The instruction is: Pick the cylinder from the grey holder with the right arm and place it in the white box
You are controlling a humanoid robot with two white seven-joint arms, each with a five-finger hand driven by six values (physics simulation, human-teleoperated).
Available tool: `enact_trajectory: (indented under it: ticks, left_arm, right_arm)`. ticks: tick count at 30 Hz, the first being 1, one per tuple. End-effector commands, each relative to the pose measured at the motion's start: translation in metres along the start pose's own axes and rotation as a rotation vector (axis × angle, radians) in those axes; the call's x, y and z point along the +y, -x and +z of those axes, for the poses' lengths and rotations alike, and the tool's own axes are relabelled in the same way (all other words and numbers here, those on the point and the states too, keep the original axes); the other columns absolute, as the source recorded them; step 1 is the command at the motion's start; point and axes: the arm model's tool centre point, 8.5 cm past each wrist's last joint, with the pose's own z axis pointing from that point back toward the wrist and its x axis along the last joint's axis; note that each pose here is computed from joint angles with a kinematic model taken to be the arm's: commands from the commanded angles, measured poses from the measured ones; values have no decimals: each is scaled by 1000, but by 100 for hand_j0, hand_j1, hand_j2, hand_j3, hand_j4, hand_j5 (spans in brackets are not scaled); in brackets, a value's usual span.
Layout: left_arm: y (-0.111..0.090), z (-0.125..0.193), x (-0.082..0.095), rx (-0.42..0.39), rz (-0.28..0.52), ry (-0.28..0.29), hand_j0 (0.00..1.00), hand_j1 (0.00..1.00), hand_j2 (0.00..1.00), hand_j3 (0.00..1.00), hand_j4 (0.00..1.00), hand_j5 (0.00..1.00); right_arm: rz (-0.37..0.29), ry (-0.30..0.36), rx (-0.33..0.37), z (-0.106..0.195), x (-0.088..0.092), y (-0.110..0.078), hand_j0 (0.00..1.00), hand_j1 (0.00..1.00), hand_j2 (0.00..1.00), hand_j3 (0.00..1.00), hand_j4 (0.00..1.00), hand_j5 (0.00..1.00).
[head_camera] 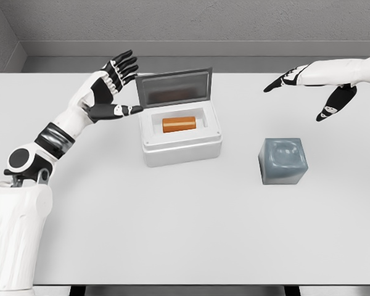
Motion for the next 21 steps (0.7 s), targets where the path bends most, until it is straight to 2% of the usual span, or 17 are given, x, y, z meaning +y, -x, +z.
enact_trajectory:
  ticks: [1,16,19,20,21]
  left_arm:
    - [0,0,-1,-3,6,2,100,100,100,100,100,100]
    - [-13,8,-11,-43,-3,26,100,100,100,100,100,100]
    - [-12,12,-9,-28,-4,23,100,100,100,100,100,100]
    - [-8,14,-4,14,6,15,100,100,100,100,100,100]
    - [-9,20,8,67,4,1,100,100,100,100,100,100]
  right_arm:
    - [-6,6,-2,0,-1,0,100,100,100,100,100,100]
    - [-14,2,6,3,4,2,100,100,100,100,100,100]
    - [-14,2,6,3,4,2,100,100,100,100,100,100]
    - [-14,2,6,3,4,2,100,100,100,100,100,100]
    - [-14,2,6,3,4,2,100,100,100,100,100,100]
